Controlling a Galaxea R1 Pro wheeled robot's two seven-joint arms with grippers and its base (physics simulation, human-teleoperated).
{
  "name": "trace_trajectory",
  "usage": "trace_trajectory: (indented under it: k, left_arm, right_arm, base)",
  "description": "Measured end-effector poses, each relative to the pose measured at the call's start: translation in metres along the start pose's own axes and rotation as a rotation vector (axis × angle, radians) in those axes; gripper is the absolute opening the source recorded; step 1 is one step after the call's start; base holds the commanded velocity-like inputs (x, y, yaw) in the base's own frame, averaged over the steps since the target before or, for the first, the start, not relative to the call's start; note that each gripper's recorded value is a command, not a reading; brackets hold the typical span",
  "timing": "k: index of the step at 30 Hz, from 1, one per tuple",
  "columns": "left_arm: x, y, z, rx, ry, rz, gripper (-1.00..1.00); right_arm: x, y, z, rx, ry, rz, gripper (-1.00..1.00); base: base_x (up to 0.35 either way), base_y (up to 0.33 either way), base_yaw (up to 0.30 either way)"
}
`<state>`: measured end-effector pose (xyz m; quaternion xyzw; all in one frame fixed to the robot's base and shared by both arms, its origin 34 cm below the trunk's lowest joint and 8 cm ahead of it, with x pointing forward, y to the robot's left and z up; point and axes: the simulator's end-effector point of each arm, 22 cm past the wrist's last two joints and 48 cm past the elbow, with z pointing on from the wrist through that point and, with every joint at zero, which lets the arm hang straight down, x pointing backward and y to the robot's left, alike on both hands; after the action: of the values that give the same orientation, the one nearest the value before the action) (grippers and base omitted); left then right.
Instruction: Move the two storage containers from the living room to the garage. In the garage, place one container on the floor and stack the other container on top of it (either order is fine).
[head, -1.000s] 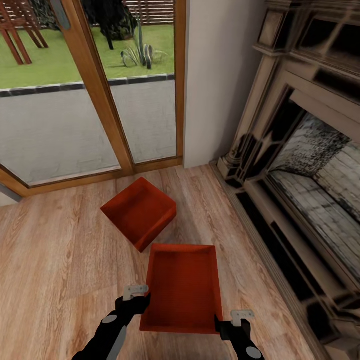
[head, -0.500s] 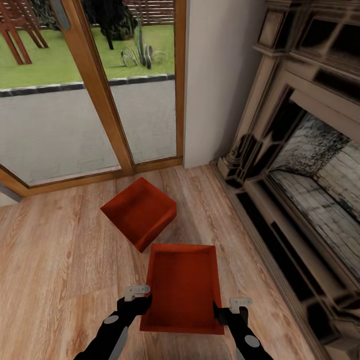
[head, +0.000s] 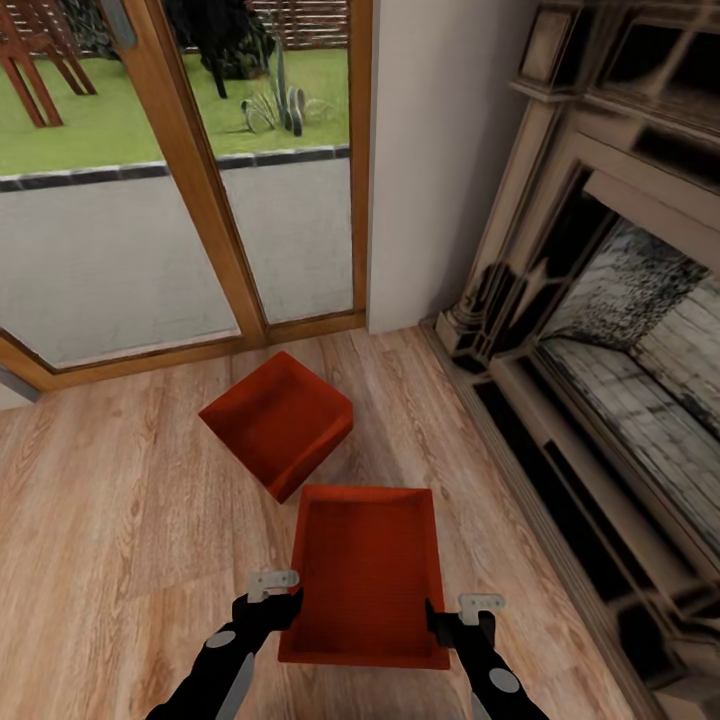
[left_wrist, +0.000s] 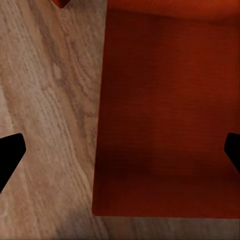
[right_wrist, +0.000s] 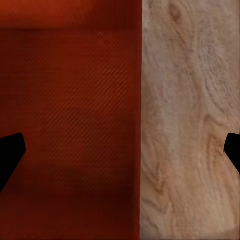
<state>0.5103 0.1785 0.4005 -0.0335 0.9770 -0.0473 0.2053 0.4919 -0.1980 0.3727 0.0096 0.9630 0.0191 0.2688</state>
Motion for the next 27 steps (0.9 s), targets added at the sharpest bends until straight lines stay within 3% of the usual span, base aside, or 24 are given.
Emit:
trace_trajectory:
  k: [12, 21, 27]
  left_arm:
    - [0.001, -0.003, 0.002, 0.005, 0.000, -0.005, 1.00]
    - [0.002, 0.004, 0.002, -0.005, 0.002, -0.005, 1.00]
    - [0.046, 0.006, 0.005, -0.012, 0.096, 0.000, 1.00]
  right_arm:
    - [0.033, -0.006, 0.000, 0.014, 0.104, -0.011, 1.00]
    - [0.027, -0.003, 0.002, 0.002, 0.095, -0.024, 1.00]
    - [0.019, -0.001, 0.003, -0.002, 0.078, -0.022, 1.00]
  base:
    - [0.000, 0.000, 0.000]
    - [0.000, 0.000, 0.000]
    - [0.000, 0.000, 0.000]
